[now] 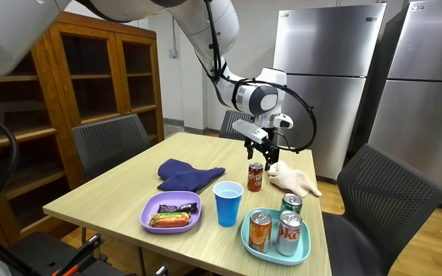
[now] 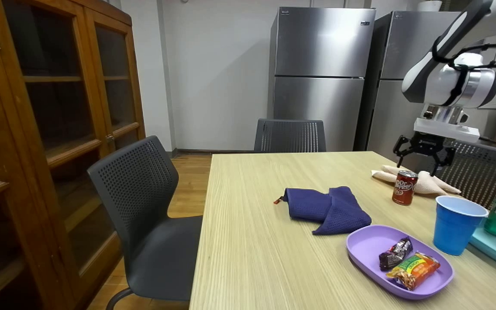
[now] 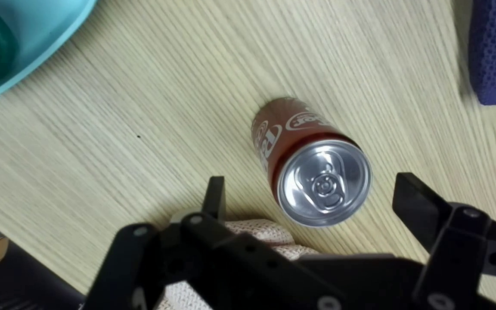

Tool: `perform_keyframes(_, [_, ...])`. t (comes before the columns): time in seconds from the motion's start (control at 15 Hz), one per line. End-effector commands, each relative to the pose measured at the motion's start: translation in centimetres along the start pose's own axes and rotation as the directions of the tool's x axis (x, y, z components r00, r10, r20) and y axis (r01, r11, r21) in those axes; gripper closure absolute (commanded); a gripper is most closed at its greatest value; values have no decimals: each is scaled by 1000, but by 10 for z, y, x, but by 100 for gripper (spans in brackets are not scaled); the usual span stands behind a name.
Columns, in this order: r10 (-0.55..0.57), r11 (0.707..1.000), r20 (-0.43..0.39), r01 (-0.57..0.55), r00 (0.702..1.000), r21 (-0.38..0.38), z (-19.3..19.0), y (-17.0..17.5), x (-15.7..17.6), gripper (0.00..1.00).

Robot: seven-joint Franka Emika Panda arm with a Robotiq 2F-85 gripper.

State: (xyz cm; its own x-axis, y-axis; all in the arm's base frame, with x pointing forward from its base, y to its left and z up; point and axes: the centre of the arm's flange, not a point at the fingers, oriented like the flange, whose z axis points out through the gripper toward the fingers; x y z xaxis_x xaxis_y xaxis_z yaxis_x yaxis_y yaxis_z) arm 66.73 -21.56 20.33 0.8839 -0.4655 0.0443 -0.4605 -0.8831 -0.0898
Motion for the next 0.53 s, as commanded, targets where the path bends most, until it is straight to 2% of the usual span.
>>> perform_keyframes(0.0, [23,999,13,-23,1000,-43,8,-10,13,0])
perform_keyframes(0.47, [37,997,17,-36,999,-62,23,-10,13,0])
